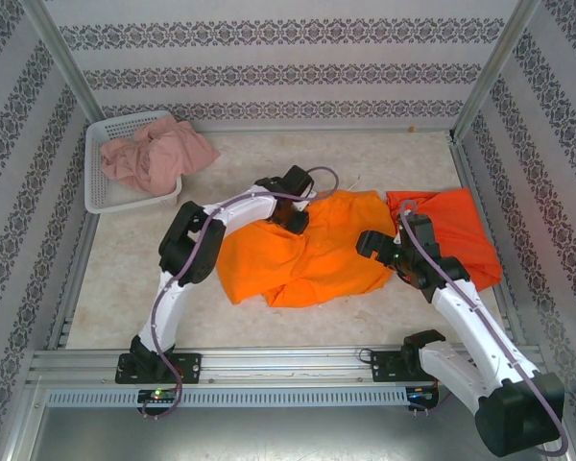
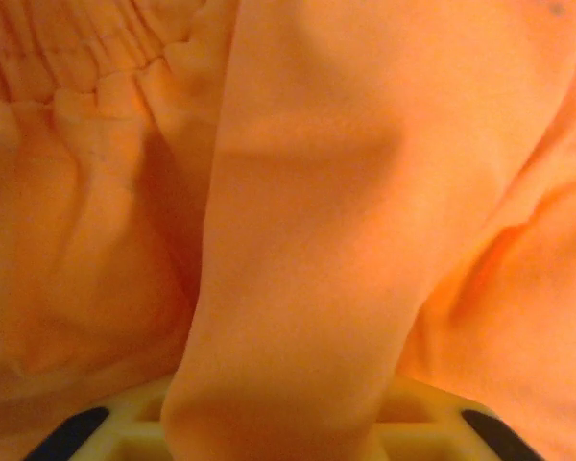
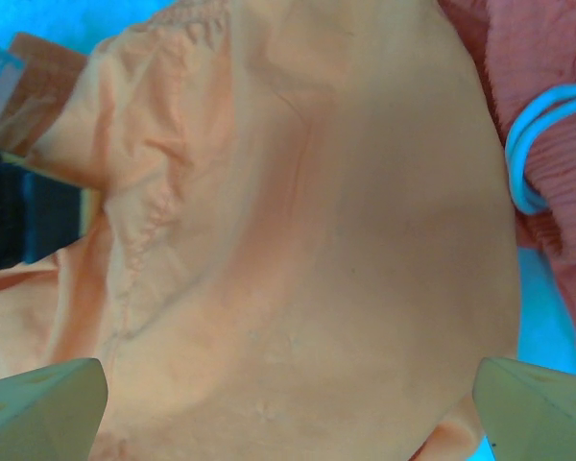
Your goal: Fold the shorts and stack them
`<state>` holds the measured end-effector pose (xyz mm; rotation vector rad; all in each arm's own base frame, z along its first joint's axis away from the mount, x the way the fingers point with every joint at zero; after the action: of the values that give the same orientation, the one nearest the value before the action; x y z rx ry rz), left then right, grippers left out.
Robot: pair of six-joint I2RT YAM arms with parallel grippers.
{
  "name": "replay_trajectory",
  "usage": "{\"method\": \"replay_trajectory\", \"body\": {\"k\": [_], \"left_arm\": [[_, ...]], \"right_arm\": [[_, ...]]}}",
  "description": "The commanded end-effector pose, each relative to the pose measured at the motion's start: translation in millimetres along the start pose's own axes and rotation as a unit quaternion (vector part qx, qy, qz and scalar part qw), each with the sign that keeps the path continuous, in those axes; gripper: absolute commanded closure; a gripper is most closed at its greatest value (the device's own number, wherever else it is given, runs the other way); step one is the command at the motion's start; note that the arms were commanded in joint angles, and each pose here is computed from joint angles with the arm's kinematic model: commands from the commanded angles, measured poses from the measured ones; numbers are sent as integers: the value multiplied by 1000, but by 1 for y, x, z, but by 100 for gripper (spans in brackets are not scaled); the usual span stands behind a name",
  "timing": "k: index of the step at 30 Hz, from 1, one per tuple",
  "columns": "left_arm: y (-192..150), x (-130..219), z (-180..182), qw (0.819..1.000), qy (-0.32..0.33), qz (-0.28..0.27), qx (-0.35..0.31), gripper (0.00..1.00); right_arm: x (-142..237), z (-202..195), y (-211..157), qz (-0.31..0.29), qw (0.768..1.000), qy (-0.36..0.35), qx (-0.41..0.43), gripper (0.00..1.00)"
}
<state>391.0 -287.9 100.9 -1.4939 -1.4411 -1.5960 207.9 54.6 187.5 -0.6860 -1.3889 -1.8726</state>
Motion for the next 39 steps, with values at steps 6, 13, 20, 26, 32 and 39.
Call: {"method": "replay_trajectory", "body": {"k": [6, 13, 20, 26, 32, 39], "left_arm": [[-30, 18, 14, 986, 28, -35, -161, 83], [-1, 66, 19, 980, 72, -141, -119, 100], [95, 197, 47, 951, 139, -274, -28, 100], [118, 321, 28, 890, 197, -410, -15, 100], [64, 274, -54, 832, 220, -472, -189, 94], [-34, 143, -95, 890, 104, -358, -262, 18]], "right_arm": [[-22, -1, -7, 56, 998, 3, -23, 3], [-44, 5, 1, 85, 996, 3, -28, 4], [-38, 26, 49, 33, 998, 42, -12, 4], [-16, 27, 88, -27, 997, 68, -4, 4], [-1, 14, 102, -76, 995, 59, -7, 3], [-5, -5, 87, -66, 997, 31, -30, 3]]}}
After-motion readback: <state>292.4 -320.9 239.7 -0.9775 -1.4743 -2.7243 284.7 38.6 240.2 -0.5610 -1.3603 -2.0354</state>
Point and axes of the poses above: each hand's point on the last joint's axis, 136 mm out from that joint toward the fingers, its own x axis back along the fingers, its own z axis along the line the jaws close on, y = z × x, the point moved 8 cm from there along x, back along the fingers, and after that the axes turned 13 degrees about x, right-handed, at the moved point
